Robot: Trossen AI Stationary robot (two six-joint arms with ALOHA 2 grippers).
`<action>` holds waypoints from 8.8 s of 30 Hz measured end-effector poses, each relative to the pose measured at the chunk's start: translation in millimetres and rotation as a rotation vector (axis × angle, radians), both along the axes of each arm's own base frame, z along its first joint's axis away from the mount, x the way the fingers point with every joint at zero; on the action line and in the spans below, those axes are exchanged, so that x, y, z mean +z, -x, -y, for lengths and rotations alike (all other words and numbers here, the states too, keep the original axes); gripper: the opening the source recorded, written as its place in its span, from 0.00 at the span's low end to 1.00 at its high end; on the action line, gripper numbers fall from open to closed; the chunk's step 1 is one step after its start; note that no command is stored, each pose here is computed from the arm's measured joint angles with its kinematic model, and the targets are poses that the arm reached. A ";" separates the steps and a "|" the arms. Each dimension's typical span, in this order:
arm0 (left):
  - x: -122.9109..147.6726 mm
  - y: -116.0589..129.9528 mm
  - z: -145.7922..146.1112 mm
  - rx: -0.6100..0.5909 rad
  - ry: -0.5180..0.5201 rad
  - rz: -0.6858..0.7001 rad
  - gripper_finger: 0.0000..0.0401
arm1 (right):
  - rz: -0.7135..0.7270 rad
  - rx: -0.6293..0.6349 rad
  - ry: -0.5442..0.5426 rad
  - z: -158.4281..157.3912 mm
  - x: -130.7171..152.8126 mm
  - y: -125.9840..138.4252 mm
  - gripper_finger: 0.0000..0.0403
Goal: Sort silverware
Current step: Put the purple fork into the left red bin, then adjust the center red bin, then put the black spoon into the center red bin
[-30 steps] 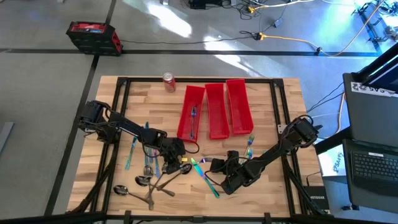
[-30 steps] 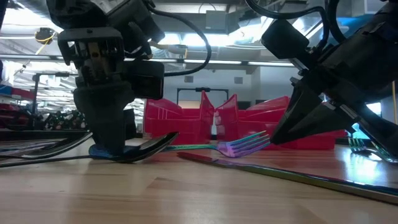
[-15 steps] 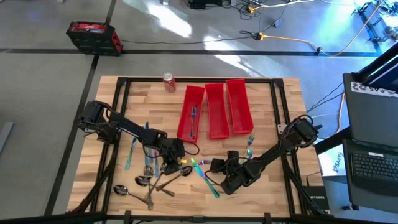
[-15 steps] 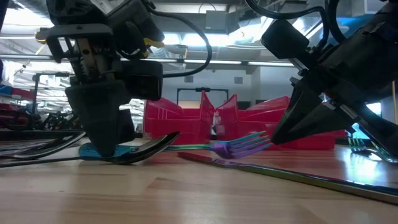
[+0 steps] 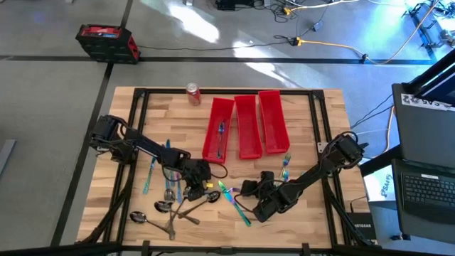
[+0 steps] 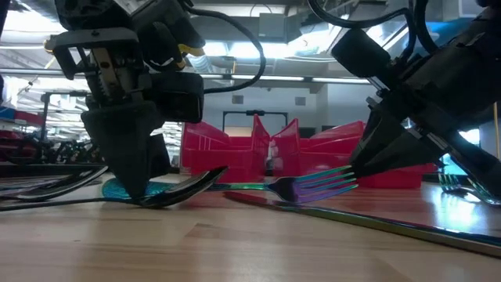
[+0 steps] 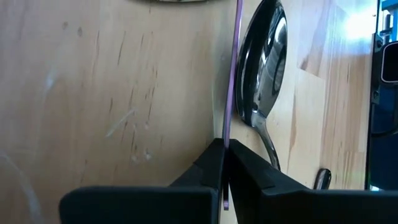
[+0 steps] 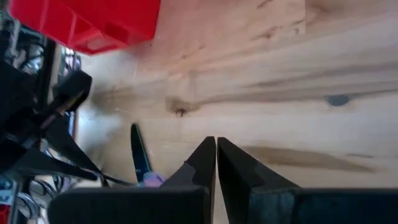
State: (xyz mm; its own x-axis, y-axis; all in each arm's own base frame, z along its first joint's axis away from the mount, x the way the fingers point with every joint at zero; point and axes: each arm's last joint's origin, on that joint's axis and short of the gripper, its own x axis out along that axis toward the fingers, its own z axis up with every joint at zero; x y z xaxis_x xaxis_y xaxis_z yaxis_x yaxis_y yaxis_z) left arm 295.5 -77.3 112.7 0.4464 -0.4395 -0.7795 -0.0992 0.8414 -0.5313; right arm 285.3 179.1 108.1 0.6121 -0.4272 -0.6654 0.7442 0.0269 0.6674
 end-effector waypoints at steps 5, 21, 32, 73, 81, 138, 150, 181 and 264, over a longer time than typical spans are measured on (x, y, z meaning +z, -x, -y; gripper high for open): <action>0.2 -0.5 -0.5 0.023 -0.007 0.000 0.00 | 0.011 -0.005 0.006 0.4 2.2 0.1 0.00; 22.0 -0.9 -3.7 0.124 -0.017 0.068 0.00 | -0.050 0.035 0.087 9.9 33.8 13.7 0.00; 32.1 -0.8 1.7 0.174 -0.035 0.112 0.00 | -0.107 0.041 0.179 10.2 56.5 43.9 0.13; 137.5 25.9 -90.4 0.951 0.095 0.488 0.00 | -0.202 0.314 0.385 19.6 101.1 61.5 0.43; 119.7 33.1 -98.6 1.108 0.128 0.289 0.00 | -0.211 0.315 0.390 20.3 100.8 62.0 0.43; 100.4 -9.6 -96.1 1.134 0.252 0.328 0.19 | -0.242 0.316 0.412 22.3 99.9 64.3 0.43; 151.3 -13.2 -88.8 0.752 0.125 0.724 0.19 | -0.205 0.495 0.548 7.4 129.8 46.4 0.43; 115.3 70.1 -8.7 0.640 -0.744 0.225 0.19 | -0.211 0.652 0.721 -2.5 167.7 33.8 0.43; 57.3 52.6 115.0 0.108 -0.393 0.328 0.14 | -0.069 0.753 0.354 -13.0 66.6 -63.0 0.43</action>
